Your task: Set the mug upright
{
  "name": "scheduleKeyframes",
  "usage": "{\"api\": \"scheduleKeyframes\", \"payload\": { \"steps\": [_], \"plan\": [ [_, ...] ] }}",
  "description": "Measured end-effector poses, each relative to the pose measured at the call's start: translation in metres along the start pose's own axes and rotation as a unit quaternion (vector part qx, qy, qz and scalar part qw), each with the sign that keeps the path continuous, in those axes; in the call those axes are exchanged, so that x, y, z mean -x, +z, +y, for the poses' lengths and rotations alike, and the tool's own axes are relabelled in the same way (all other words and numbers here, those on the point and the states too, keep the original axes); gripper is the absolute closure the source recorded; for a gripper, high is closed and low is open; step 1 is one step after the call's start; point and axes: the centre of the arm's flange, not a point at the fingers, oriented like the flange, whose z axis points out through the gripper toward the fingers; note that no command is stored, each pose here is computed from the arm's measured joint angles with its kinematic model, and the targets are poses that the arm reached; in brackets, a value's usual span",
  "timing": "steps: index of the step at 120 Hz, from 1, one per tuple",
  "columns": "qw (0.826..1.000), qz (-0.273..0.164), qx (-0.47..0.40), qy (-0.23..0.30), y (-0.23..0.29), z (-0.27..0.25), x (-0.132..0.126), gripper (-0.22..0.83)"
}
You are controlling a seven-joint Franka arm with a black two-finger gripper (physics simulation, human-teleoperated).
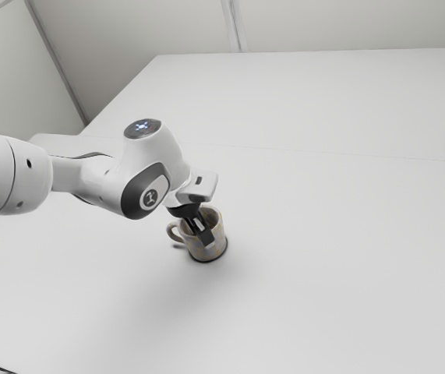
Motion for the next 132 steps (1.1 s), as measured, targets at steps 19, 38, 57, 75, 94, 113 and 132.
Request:
{"api": "scheduleKeyframes", "payload": {
  "steps": [19, 38, 57, 75, 94, 113, 132],
  "plan": [
    [1.000, 0.005, -0.002, 0.004, -0.003, 0.001, -0.002, 0.14],
    [1.000, 0.013, -0.006, -0.011, -0.046, -0.001, -0.013, 0.06],
    [0.998, -0.004, 0.005, -0.066, -0.088, -0.005, -0.026, 0.03],
    [0.993, -0.006, 0.006, -0.114, -0.132, -0.019, -0.042, 0.02],
    [0.988, 0.002, -0.001, -0.156, -0.193, -0.038, -0.055, 0.01],
    [0.982, 0.012, -0.007, -0.188, -0.252, -0.064, -0.061, 0.00],
    [0.978, 0.000, -0.015, -0.210, -0.283, -0.082, -0.048, 0.00]
  ]
}}
